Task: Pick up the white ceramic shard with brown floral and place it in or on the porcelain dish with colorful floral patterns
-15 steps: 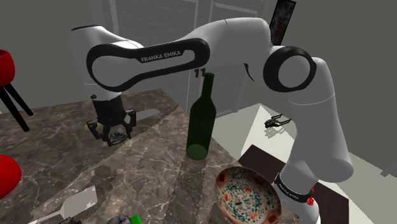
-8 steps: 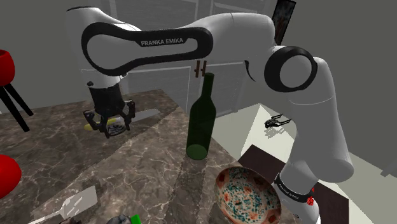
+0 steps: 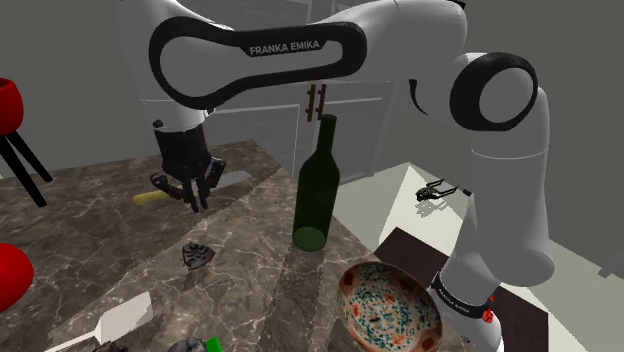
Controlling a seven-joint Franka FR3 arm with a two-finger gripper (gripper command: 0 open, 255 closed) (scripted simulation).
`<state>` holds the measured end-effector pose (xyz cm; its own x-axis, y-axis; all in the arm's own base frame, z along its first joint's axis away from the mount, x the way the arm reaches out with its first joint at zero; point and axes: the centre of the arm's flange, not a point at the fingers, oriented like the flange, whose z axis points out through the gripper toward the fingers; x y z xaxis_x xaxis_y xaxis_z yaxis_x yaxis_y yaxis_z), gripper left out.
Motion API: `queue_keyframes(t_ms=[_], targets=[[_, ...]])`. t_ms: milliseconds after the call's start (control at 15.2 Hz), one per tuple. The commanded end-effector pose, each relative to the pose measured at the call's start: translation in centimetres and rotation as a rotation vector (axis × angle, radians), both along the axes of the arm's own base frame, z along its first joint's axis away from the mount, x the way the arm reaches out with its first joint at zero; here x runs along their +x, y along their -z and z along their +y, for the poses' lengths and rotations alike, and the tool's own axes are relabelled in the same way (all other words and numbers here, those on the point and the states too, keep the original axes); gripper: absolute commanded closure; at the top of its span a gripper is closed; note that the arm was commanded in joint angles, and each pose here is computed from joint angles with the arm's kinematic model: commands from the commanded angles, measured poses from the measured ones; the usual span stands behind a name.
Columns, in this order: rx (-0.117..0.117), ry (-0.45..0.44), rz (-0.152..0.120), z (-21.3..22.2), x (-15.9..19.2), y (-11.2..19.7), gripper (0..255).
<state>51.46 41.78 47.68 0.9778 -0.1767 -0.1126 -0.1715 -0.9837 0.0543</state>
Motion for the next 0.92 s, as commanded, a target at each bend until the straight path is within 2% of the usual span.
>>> queue_keyframes(t_ms=[0, 132, 198, 264, 726, 858], targets=[[-0.001, 0.001, 0.000, -1.0, -2.5, 0.1, 255], [-0.001, 0.001, 0.000, -1.9, -4.9, 0.1, 255], [0.000, 0.000, 0.000, -1.6, -3.6, 0.2, 255], [0.000, 0.000, 0.000, -1.6, -3.6, 0.2, 0], [-0.001, -0.095, 0.000, 2.9, -2.1, 8.3, 0], [-0.001, -0.095, 0.000, 2.8, -2.2, 9.3, 0]])
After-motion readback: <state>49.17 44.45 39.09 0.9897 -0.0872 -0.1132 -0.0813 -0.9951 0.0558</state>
